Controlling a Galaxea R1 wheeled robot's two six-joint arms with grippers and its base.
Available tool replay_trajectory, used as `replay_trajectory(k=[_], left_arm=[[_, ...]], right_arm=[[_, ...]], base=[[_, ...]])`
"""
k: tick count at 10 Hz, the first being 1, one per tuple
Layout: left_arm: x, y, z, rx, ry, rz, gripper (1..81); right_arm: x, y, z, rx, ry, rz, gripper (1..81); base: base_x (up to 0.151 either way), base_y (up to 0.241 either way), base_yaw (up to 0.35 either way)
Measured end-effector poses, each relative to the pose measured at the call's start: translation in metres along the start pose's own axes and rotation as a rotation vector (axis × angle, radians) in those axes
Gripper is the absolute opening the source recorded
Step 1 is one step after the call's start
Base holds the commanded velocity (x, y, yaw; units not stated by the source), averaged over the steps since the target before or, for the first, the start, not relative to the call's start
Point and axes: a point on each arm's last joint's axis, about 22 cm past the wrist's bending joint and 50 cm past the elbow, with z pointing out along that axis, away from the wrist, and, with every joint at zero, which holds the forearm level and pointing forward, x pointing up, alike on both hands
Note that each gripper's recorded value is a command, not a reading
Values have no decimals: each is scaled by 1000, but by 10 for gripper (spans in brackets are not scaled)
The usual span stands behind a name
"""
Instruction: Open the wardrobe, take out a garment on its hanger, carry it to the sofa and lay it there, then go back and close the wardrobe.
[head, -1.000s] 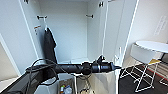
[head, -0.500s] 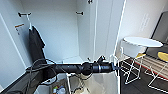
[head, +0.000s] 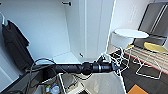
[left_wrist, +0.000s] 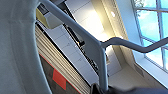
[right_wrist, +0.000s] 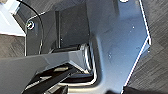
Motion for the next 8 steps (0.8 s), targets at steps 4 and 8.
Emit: replay_trajectory(k=[4, 8], left_arm=[[-14, 23, 27, -21, -57, 47, 10], [-7, 9, 15, 15, -44, 46, 10]], right_arm=[[0, 0, 0, 0, 0, 1, 811], [0, 0, 0, -1, -1, 1, 811]], base=[[0, 0, -267], [0, 0, -270]])
